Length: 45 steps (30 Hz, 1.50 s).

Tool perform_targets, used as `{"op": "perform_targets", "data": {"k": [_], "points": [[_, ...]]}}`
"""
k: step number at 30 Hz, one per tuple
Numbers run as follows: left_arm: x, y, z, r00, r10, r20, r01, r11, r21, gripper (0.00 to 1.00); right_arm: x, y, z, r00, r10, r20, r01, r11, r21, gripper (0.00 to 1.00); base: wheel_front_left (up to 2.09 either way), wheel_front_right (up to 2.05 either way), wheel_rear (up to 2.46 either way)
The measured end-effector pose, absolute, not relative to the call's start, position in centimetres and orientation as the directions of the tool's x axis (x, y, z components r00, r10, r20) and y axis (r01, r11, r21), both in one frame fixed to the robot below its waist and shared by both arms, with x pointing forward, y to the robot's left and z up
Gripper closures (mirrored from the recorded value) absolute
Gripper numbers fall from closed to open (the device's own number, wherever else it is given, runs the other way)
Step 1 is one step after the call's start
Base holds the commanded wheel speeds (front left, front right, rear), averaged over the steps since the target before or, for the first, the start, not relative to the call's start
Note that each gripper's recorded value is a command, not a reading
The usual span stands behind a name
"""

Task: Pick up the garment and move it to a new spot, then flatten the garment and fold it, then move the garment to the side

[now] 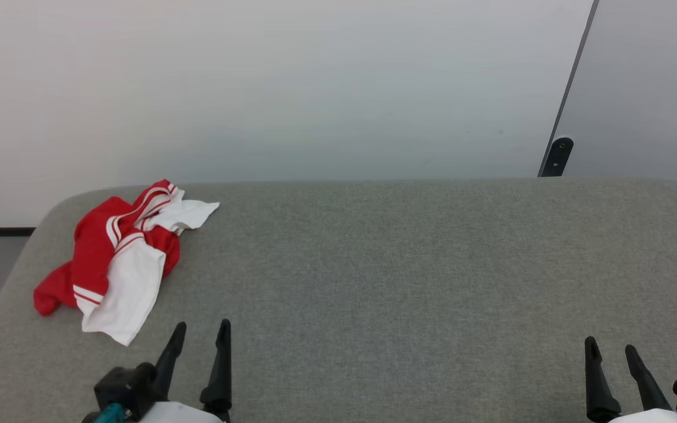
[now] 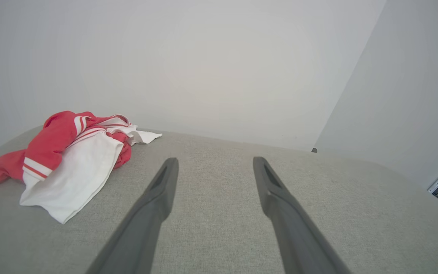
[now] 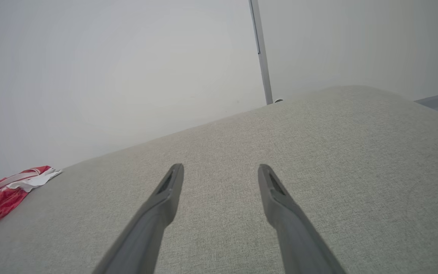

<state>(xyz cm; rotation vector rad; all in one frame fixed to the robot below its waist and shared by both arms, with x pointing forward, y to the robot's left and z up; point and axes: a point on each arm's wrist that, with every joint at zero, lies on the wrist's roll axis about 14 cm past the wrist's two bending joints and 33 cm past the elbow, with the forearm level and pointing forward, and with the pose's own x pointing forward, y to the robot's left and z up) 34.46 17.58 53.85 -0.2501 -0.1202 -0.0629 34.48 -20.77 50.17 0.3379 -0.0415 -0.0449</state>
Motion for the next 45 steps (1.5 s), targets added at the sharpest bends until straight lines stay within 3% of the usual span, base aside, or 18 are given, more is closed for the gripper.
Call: {"op": "perform_targets", "data": {"k": [11, 23, 33, 38, 45], "points": [[33.5, 19.1, 55.7, 0.98, -0.033, 0.195, 0.057, 0.991, -0.119, 0.0, 35.2, -18.6, 50.7, 0.998, 0.025, 0.055, -0.037, 0.973, 0.226, 0.0, 0.0, 0.0, 0.0], [29.8, 25.0, 56.9, 0.96, 0.117, 0.253, -0.128, 0.991, 0.027, 0.0, 37.1, -9.3, 52.0, 0.949, 0.302, 0.09, -0.312, 0.94, 0.138, 0.0, 0.0, 0.0, 0.0], [27.0, 28.4, 56.3, 0.939, 0.233, 0.252, -0.245, 0.969, 0.017, 0.0, 38.1, -3.6, 52.4, 0.882, 0.461, 0.098, -0.466, 0.884, 0.034, 0.0, 0.0, 0.0, 0.0], [28.0, 29.7, 56.6, 0.951, 0.203, 0.234, -0.205, 0.979, -0.018, 0.0, 37.5, -3.4, 51.3, 0.875, 0.479, 0.069, -0.48, 0.877, -0.009, 0.0, 0.0, 0.0, 0.0], [33.5, 31.6, 62.2, 0.979, 0.104, 0.175, -0.12, 0.989, 0.081, 0.0, 37.4, -2.9, 52.3, 0.857, 0.508, 0.092, -0.493, 0.858, -0.142, 0.0, 0.0, 0.0, 0.0]]}}
